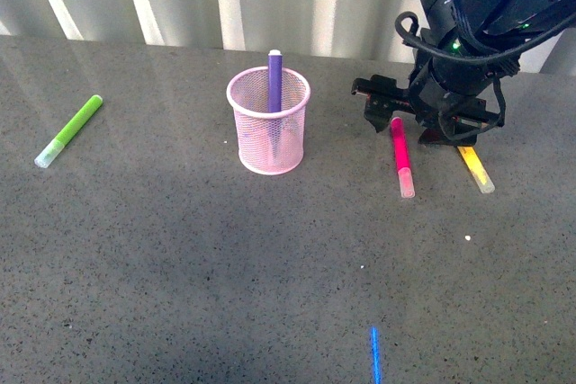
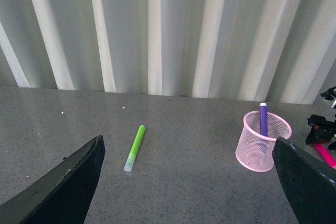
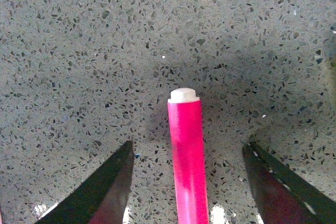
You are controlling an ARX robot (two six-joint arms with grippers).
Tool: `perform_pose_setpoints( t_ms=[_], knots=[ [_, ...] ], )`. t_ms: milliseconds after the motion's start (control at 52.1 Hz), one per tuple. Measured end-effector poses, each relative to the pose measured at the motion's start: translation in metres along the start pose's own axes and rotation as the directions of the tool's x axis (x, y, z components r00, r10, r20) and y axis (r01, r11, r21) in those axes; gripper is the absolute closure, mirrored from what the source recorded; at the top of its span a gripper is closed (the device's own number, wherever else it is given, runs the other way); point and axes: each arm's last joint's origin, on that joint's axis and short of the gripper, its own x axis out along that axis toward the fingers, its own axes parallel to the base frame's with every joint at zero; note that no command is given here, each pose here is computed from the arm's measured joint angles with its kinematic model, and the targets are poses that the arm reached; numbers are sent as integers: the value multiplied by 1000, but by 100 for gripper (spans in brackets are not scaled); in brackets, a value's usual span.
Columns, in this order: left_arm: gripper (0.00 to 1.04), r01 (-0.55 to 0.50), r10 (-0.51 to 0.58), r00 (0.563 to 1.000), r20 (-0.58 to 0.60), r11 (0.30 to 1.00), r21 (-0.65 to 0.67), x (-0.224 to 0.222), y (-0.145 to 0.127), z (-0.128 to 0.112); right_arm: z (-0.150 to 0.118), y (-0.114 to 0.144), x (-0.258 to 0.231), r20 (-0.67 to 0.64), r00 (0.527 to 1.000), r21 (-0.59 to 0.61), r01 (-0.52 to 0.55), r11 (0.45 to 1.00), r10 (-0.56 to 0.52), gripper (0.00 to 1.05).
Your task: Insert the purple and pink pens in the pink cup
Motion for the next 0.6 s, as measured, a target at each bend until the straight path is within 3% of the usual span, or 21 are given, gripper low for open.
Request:
perform_pose_setpoints(
  t_ms=[346, 499, 595],
  knots=[
    [7, 0, 0, 1000, 0, 1000, 0, 0, 0, 0, 1, -9, 1, 6, 1000, 17, -8, 1000, 8, 94],
    [7, 0, 0, 1000, 0, 1000, 0, 0, 0, 0, 5, -15, -6, 104, 994, 46, -17, 999, 12, 94],
    [7, 0, 0, 1000, 0, 1000, 0, 0, 0, 0, 18, -13, -35, 337, 941, 44, -35, 998, 18, 94]
  ],
)
